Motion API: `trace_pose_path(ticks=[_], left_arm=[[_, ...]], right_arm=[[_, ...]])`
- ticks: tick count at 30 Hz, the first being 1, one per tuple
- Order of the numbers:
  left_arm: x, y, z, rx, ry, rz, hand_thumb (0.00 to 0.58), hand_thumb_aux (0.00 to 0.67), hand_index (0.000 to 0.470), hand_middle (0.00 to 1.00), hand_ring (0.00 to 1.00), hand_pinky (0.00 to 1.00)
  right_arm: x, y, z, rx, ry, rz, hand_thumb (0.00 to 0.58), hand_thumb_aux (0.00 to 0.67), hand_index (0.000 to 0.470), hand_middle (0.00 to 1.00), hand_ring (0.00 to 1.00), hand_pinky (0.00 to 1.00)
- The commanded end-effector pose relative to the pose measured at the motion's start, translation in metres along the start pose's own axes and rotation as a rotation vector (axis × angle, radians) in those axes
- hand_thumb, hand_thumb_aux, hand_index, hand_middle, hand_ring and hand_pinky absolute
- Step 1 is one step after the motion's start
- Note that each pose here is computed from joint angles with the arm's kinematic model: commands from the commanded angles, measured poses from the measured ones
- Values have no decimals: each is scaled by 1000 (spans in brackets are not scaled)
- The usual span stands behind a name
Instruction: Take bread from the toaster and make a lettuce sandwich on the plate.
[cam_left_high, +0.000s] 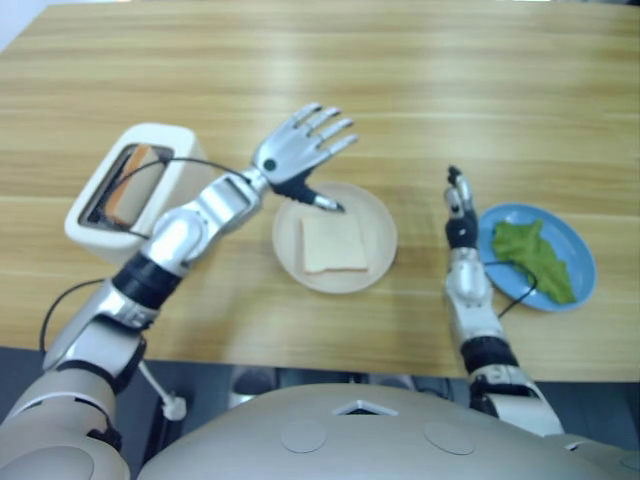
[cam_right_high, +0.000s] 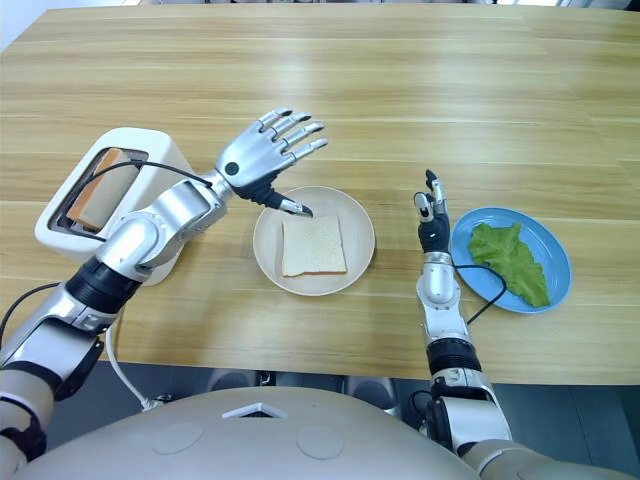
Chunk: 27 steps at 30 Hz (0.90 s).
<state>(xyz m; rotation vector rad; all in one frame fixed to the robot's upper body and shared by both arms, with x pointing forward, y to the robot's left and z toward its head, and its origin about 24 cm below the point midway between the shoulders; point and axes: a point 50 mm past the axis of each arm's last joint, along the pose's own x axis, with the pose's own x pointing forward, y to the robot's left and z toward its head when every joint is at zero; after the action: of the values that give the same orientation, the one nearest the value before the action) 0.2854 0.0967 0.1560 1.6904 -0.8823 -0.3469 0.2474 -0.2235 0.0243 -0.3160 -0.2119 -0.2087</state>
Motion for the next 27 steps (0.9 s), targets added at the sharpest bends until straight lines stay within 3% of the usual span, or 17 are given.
trace_pose_path(ticks=[1, 5, 8, 10, 18, 24, 27], left_arm=[[-18, 4, -11, -50, 95, -16, 0, 0, 0, 0, 0, 0], [-44, -17, 0, -414, 207, -67, 0, 0, 0, 0, 0, 0], [-64, -42, 9, -665, 323, -100, 0, 0, 0, 0, 0, 0], [-77, -55, 11, -695, 411, -105, 0, 0, 0, 0, 0, 0], [-101, -103, 37, -829, 598, -166, 0, 0, 0, 0, 0, 0], [-100, -116, 58, -1048, 653, -141, 0, 0, 0, 0, 0, 0], [-100, -111, 60, -1010, 638, -108, 0, 0, 0, 0, 0, 0]], right_arm=[[4, -22, 60, -140, -224, 52, 0, 0, 0, 0, 0, 0], [-4, -64, 106, -580, -359, 70, 0, 0, 0, 0, 0, 0], [-9, -94, 118, -928, -356, 77, 0, 0, 0, 0, 0, 0], [-9, -114, 116, -1123, -300, 87, 0, 0, 0, 0, 0, 0], [-14, -160, 61, -1539, -80, 218, 0, 0, 0, 0, 0, 0], [-13, -159, 18, -1553, -21, 343, 0, 0, 0, 0, 0, 0], [-16, -163, 3, -1605, 17, 394, 0, 0, 0, 0, 0, 0]])
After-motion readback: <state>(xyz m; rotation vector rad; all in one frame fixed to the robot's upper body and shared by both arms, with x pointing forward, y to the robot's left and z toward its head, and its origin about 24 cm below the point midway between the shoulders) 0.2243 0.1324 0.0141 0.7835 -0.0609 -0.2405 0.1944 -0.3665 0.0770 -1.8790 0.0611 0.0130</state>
